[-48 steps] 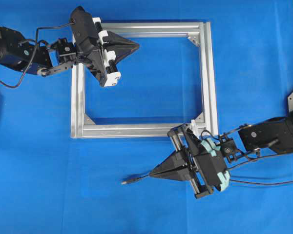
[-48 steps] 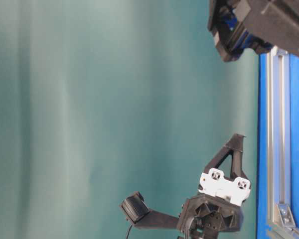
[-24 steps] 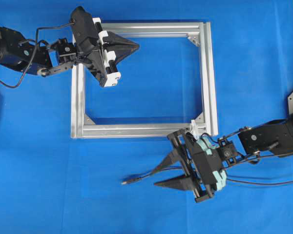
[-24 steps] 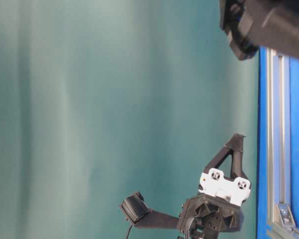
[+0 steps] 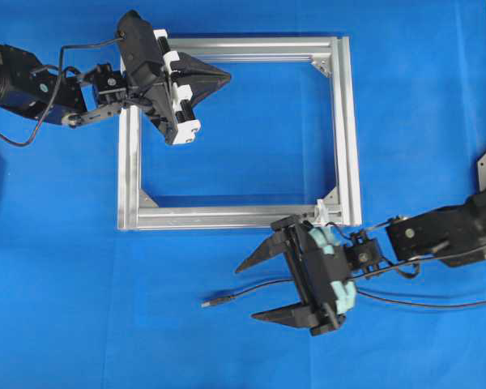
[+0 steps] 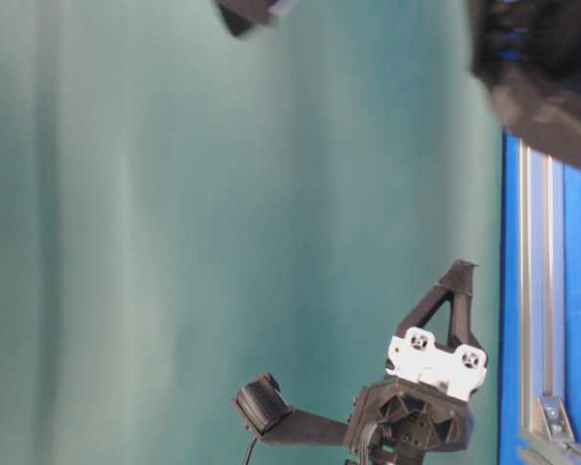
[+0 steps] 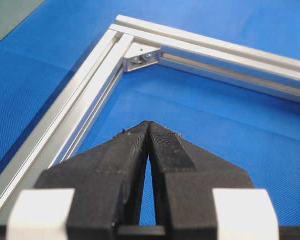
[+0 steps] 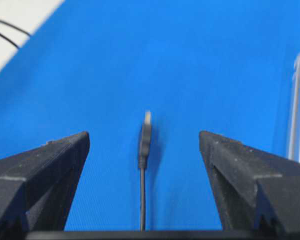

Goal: Insert the wire through the string loop located on the right side.
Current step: 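Open the right gripper and move it over the black USB cable plug end, then close the right gripper on the cable just behind the USB plug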

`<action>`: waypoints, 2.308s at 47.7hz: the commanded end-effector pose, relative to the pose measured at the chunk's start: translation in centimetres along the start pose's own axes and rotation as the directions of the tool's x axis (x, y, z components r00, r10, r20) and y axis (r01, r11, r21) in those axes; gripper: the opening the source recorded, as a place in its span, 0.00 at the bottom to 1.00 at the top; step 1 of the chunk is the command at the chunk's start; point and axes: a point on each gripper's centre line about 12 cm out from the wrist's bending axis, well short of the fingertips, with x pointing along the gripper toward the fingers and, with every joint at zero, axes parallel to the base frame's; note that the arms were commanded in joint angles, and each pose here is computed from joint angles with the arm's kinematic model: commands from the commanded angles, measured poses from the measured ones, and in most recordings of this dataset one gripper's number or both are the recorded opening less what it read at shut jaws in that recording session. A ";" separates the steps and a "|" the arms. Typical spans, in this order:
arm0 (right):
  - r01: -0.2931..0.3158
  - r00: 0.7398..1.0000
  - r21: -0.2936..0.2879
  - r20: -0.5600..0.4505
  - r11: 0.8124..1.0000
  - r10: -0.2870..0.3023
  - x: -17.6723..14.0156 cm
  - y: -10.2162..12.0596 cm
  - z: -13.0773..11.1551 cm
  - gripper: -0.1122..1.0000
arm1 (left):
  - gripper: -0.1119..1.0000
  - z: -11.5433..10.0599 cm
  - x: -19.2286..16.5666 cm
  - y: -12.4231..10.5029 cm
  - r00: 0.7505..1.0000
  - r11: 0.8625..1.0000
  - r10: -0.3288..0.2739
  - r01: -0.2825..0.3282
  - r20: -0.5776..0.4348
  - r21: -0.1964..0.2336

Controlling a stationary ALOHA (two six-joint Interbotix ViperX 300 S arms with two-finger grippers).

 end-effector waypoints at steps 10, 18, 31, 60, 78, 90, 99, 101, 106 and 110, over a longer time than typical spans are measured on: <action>0.030 0.999 0.066 -0.032 0.997 -0.027 1.9 0.7 -1.6 0.79 | 0.10 1.5 -0.2 -0.2 0.999 1.000 -0.005 0.005 0.044 -0.001; 0.073 0.996 0.109 -0.066 0.991 -0.066 2.4 0.3 -3.0 0.78 | 0.10 1.5 -0.2 -0.2 0.999 1.000 -0.007 0.007 0.044 -0.001; 0.077 0.995 0.112 -0.071 0.991 -0.069 2.4 0.3 -3.3 0.78 | 0.10 1.5 -0.2 -0.2 0.999 1.000 -0.006 0.006 0.044 -0.001; 0.080 0.995 0.108 -0.070 0.991 -0.073 2.7 0.2 -3.3 0.07 | 0.10 1.4 -0.3 -0.1 0.999 1.000 -0.005 0.005 0.040 -0.002; 0.074 0.996 0.113 -0.065 0.991 -0.067 2.2 0.4 -2.0 0.07 | 0.10 1.4 -0.3 -0.1 0.999 1.000 -0.005 0.005 0.040 -0.002; 0.049 0.996 0.108 -0.076 0.993 -0.040 0.5 1.2 2.2 0.07 | 0.10 1.4 -0.3 -0.2 0.999 1.000 -0.007 0.007 0.041 -0.002; 0.040 0.996 0.090 -0.077 0.995 -0.033 -0.1 1.5 3.3 0.07 | 0.10 1.4 -0.3 -0.1 0.999 1.000 -0.005 0.005 0.040 -0.004; 0.039 0.996 0.090 -0.077 0.995 -0.033 -0.1 1.5 3.4 0.07 | 0.10 1.3 -0.3 -0.2 0.999 1.000 -0.007 0.007 0.040 -0.003; 0.040 0.996 0.088 -0.077 0.995 -0.033 0.0 1.4 3.4 0.07 | 0.10 1.3 -0.3 -0.1 0.999 1.000 -0.005 0.005 0.038 -0.004; 0.039 0.997 0.089 -0.077 0.995 -0.032 0.0 1.5 3.4 0.07 | 0.10 1.4 -0.3 -0.2 0.999 1.000 -0.006 0.006 0.040 -0.003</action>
